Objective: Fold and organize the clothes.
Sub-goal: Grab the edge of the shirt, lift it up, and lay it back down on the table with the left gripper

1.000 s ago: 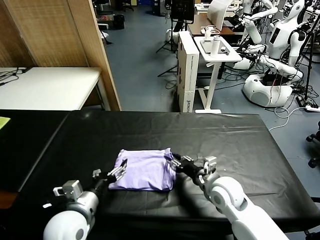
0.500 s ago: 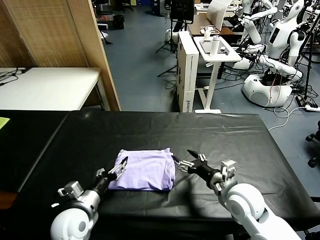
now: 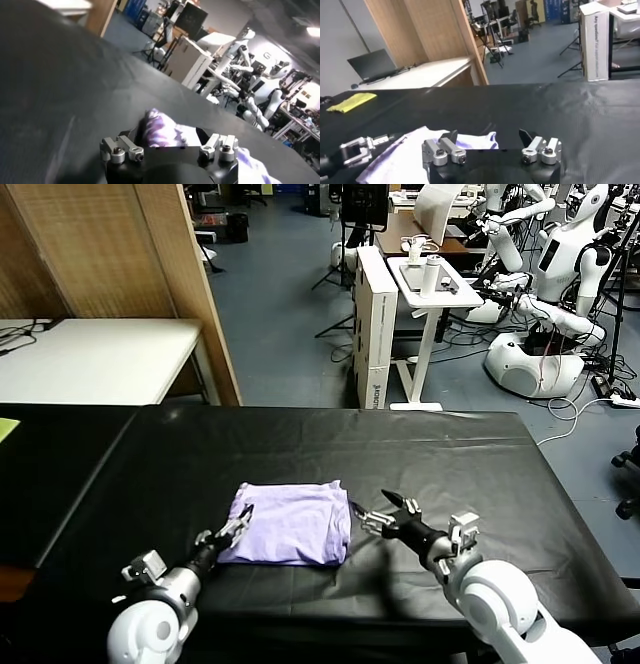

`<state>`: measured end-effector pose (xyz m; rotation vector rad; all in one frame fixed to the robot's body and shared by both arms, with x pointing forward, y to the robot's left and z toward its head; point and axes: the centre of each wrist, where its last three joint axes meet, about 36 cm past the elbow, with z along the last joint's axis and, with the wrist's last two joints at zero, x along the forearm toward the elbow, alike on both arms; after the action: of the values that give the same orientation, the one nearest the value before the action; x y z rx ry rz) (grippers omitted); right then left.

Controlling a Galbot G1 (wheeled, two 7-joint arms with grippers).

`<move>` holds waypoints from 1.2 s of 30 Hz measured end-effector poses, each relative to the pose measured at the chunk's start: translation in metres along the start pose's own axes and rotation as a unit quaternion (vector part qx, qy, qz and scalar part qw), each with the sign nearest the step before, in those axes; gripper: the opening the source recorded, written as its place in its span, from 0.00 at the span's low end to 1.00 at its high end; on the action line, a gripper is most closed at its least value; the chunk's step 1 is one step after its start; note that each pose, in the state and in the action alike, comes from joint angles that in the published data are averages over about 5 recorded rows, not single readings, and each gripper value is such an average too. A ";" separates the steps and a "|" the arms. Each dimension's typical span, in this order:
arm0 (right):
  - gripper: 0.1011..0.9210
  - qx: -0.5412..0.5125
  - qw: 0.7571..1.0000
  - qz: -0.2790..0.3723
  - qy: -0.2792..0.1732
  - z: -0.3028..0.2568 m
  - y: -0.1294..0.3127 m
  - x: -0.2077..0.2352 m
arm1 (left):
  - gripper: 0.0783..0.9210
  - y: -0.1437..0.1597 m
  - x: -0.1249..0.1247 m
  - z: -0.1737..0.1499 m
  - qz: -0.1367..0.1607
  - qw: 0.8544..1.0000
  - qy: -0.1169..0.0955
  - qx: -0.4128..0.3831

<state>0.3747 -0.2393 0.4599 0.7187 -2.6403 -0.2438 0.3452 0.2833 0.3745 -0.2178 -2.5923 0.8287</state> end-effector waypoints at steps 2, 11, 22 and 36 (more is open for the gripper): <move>0.98 0.000 1.000 0.001 0.000 0.001 0.000 0.000 | 0.98 0.001 0.000 0.000 0.001 1.000 0.001 0.005; 0.98 -0.002 1.000 0.003 0.004 0.005 0.002 -0.002 | 0.76 0.005 -0.001 -0.002 0.010 0.999 0.005 0.036; 0.98 0.001 1.000 0.012 0.004 0.010 0.003 -0.003 | 0.12 0.007 0.009 -0.012 -0.010 1.000 0.001 0.020; 0.98 -0.005 1.000 0.026 0.008 0.025 0.007 -0.012 | 0.13 0.040 0.080 -0.112 -0.092 0.972 -0.049 -0.212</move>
<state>0.3704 -0.2252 0.4353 0.6446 -2.6374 -0.2344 0.3216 0.3950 0.4609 -0.0540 -2.8041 0.2188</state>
